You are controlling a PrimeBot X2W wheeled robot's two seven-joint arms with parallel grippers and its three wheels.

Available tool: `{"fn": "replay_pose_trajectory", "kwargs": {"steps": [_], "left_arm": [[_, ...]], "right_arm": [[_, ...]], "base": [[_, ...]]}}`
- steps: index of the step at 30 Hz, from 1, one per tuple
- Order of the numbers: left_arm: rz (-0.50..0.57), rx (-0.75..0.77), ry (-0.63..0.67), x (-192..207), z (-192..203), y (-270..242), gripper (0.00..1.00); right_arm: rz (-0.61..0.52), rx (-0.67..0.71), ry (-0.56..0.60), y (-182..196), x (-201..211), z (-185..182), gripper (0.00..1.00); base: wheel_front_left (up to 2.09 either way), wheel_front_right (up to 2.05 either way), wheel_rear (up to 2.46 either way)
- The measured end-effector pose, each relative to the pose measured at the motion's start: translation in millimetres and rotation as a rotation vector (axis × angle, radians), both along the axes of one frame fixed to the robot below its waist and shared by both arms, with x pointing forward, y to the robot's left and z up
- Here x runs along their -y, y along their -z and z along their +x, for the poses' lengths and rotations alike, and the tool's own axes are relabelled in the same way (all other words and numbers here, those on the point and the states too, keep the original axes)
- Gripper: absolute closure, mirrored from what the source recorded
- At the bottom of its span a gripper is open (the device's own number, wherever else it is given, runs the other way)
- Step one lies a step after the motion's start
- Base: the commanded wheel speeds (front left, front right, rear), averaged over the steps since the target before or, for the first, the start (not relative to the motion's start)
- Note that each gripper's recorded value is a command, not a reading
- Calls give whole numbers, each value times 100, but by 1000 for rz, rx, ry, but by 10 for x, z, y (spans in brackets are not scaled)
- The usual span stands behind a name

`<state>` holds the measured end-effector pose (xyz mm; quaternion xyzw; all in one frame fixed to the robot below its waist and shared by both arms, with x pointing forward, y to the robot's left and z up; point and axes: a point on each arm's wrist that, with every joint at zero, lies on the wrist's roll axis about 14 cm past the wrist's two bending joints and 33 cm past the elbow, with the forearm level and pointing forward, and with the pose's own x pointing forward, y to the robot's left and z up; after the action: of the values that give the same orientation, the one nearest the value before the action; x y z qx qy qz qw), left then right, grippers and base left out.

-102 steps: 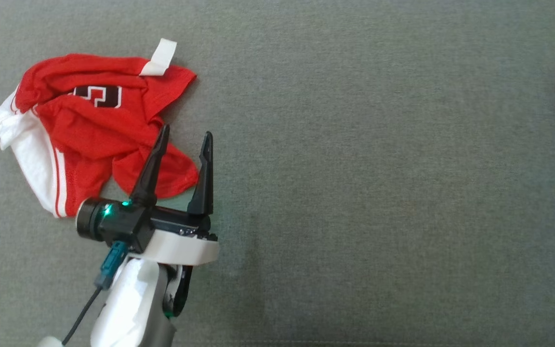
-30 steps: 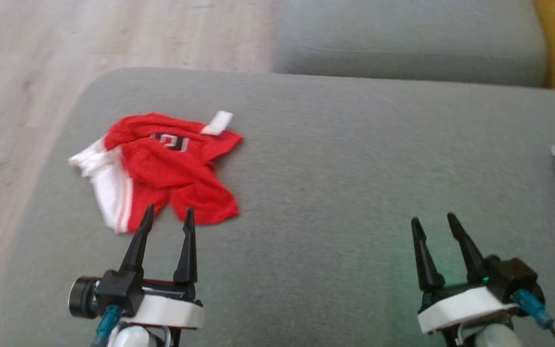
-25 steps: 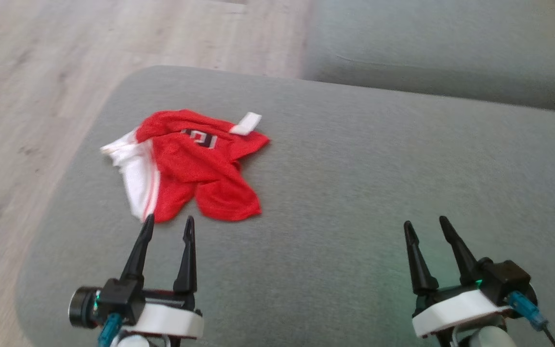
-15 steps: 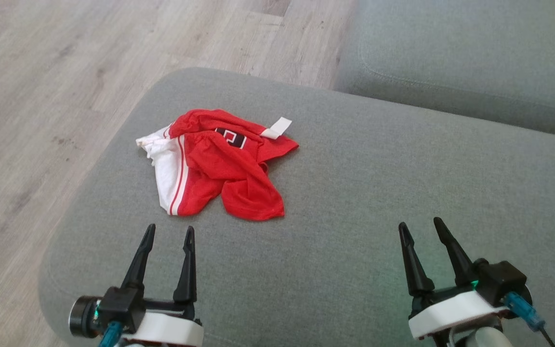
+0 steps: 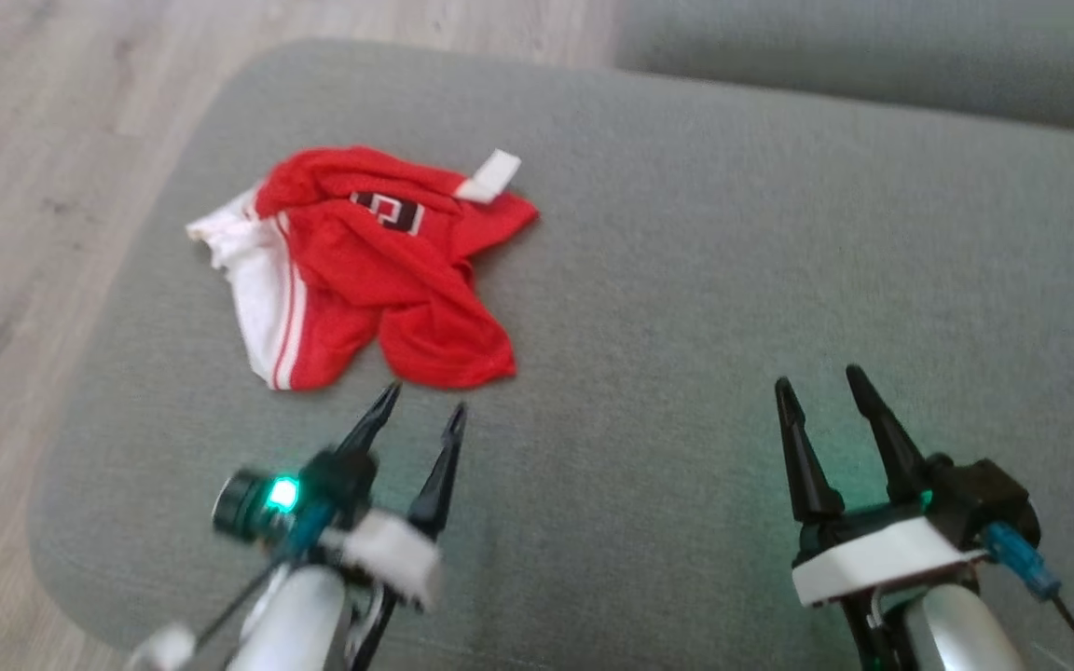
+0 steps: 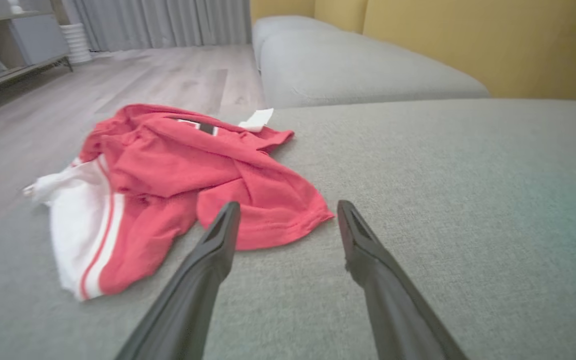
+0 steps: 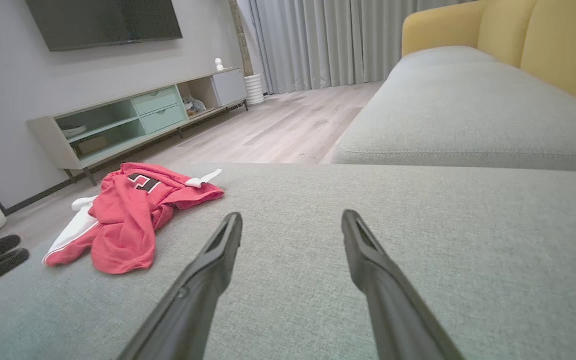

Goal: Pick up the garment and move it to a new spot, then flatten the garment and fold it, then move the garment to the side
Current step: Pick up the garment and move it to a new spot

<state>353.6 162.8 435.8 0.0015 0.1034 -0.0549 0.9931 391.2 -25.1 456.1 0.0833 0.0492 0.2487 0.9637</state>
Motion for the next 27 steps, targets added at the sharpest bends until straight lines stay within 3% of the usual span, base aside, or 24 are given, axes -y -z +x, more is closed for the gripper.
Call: {"fn": "replay_pose_trajectory", "kwargs": {"steps": [7, 17, 18, 19, 20, 25, 27], "left_arm": [[75, -159, 155, 278, 500, 280, 0], [79, -365, 184, 377, 739, 763, 0], [70, -372, 179, 376, 765, 774, 23], [70, -378, 180, 384, 791, 778, 84], [69, -377, 180, 386, 818, 773, 100], [36, -313, 176, 428, 873, 670, 100], [-2, -201, 191, 539, 966, 452, 100]], "right_arm": [[-17, -33, 44, 185, 145, 163, 0], [-18, -66, 121, 336, 397, 297, 0], [-17, -70, 127, 347, 414, 299, 0], [-17, -71, 131, 350, 429, 302, 0], [-16, -68, 135, 341, 440, 310, 0], [-12, -44, 149, 244, 485, 318, 0], [-11, -26, 163, 165, 535, 293, 0]], "base": [[0, 0, 0], [0, 0, 0], [0, 0, 0], [0, 0, 0], [0, 0, 0], [0, 0, 0], [0, 0, 0]]}}
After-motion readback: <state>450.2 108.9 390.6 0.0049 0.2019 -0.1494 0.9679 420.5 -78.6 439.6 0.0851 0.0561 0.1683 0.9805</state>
